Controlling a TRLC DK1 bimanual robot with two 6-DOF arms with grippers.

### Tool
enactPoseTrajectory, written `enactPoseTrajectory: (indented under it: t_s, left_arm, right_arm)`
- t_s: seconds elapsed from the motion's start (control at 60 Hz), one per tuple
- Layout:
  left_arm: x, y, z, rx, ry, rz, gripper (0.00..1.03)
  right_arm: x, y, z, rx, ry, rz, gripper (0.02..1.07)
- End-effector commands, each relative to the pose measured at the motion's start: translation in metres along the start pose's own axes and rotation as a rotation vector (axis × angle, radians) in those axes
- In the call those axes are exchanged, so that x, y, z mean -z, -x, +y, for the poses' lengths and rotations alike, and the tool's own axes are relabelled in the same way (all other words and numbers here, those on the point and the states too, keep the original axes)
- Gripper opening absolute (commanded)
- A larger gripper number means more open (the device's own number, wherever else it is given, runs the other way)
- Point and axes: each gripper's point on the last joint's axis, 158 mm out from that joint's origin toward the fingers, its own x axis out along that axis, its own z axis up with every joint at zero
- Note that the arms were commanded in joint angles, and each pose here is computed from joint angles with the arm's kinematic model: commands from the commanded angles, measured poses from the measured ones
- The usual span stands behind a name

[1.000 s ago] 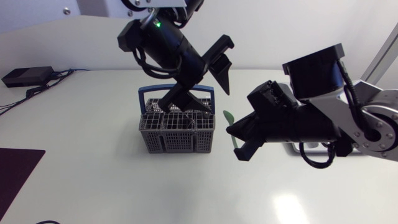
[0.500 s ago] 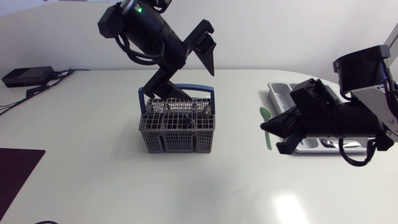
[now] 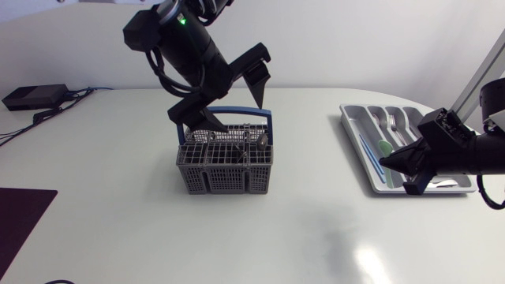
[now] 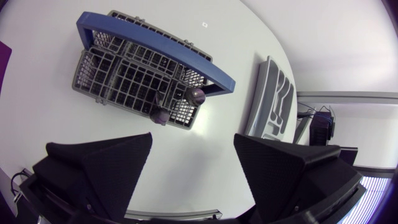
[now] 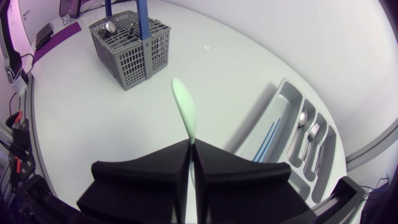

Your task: Unload the cutlery basket into the drawer organizer.

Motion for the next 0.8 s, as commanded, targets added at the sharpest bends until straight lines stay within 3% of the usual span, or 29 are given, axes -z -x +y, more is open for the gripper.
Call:
enactPoseTrajectory:
  t_s: [0.0,0.45,0.783]
  left_arm:
    - [0.009,-0.012,0.013,-0.059,-0.051,0.02,0.92]
    - [0.013,-0.017,0.041,-0.156,-0.156,-0.006,0.92]
    - [0.013,-0.014,0.058,-0.188,-0.196,-0.011,0.94]
  right_arm:
    - [0.004,0.003,-0.012,0.002,0.081,0.01,0.08]
    - [0.077,0.003,-0.1,0.053,0.218,0.148,0.08]
    - [0.126,-0.015,-0.151,0.145,0.394,0.273,0.08]
